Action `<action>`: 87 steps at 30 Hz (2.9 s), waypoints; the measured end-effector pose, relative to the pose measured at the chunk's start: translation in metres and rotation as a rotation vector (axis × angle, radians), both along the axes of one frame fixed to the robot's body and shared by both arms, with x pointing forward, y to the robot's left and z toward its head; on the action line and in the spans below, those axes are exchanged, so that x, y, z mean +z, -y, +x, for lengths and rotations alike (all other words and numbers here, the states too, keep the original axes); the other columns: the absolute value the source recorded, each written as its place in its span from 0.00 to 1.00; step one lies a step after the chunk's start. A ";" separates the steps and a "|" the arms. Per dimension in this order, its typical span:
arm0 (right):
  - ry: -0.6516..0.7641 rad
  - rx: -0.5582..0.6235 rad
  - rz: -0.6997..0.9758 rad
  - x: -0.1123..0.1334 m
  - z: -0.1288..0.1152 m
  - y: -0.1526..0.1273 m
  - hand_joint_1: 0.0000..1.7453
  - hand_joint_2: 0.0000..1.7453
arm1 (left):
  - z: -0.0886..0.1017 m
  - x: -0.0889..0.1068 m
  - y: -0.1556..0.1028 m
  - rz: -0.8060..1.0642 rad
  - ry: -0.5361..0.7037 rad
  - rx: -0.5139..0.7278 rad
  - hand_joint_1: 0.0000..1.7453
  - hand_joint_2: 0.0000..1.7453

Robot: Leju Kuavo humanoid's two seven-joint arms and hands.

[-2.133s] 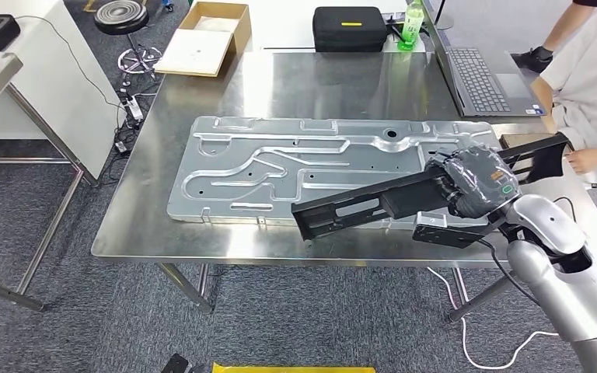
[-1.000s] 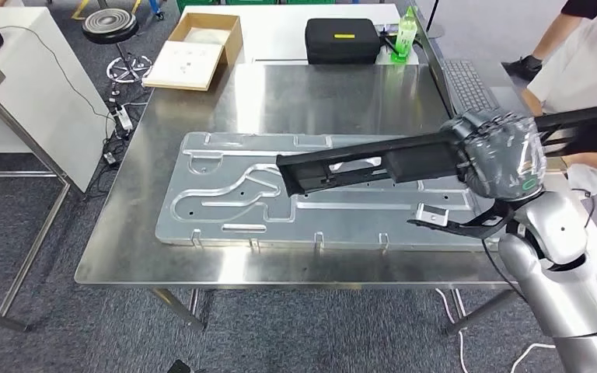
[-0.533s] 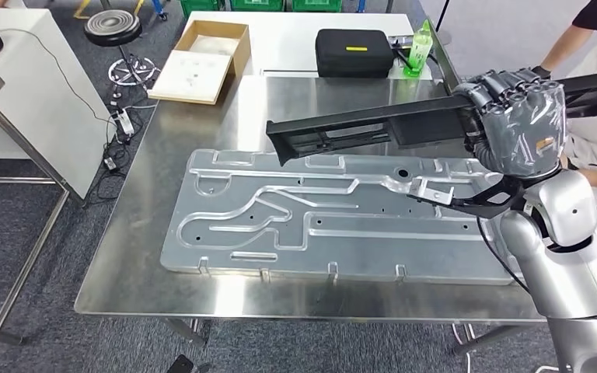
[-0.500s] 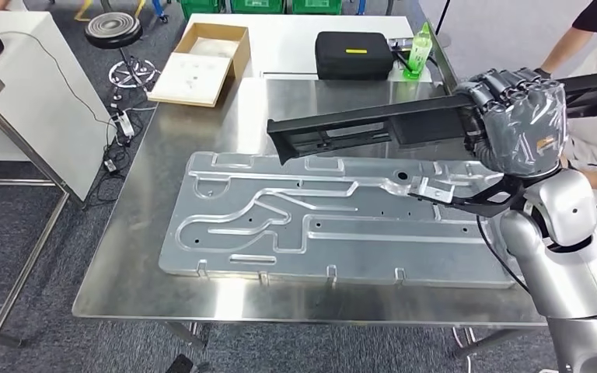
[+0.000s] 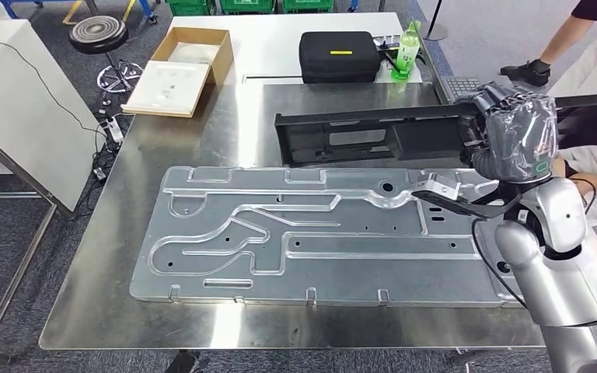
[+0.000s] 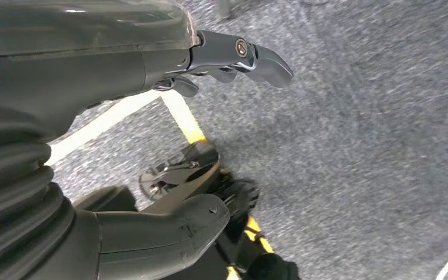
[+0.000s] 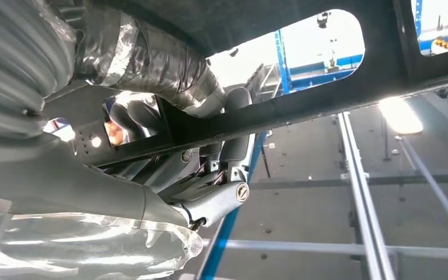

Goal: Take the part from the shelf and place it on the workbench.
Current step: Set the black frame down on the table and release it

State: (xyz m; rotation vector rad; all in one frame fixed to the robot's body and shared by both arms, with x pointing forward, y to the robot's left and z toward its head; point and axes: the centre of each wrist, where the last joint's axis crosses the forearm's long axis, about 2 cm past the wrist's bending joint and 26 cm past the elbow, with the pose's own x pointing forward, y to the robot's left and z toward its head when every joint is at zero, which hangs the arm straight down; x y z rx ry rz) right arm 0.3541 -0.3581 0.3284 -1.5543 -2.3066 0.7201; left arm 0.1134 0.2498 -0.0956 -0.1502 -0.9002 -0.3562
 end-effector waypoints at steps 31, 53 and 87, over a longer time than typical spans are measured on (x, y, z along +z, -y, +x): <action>-0.459 0.080 0.335 -0.006 0.017 0.043 1.00 1.00 | -0.002 0.000 0.002 -0.050 0.016 0.031 0.00 1.00; -0.668 0.153 0.542 -0.018 0.032 0.057 0.00 1.00 | -0.003 -0.001 0.001 -0.039 0.024 0.049 0.00 0.00; -0.898 0.272 0.647 -0.025 0.060 0.050 0.00 0.50 | -0.005 -0.001 0.004 -0.034 0.020 0.079 0.00 0.00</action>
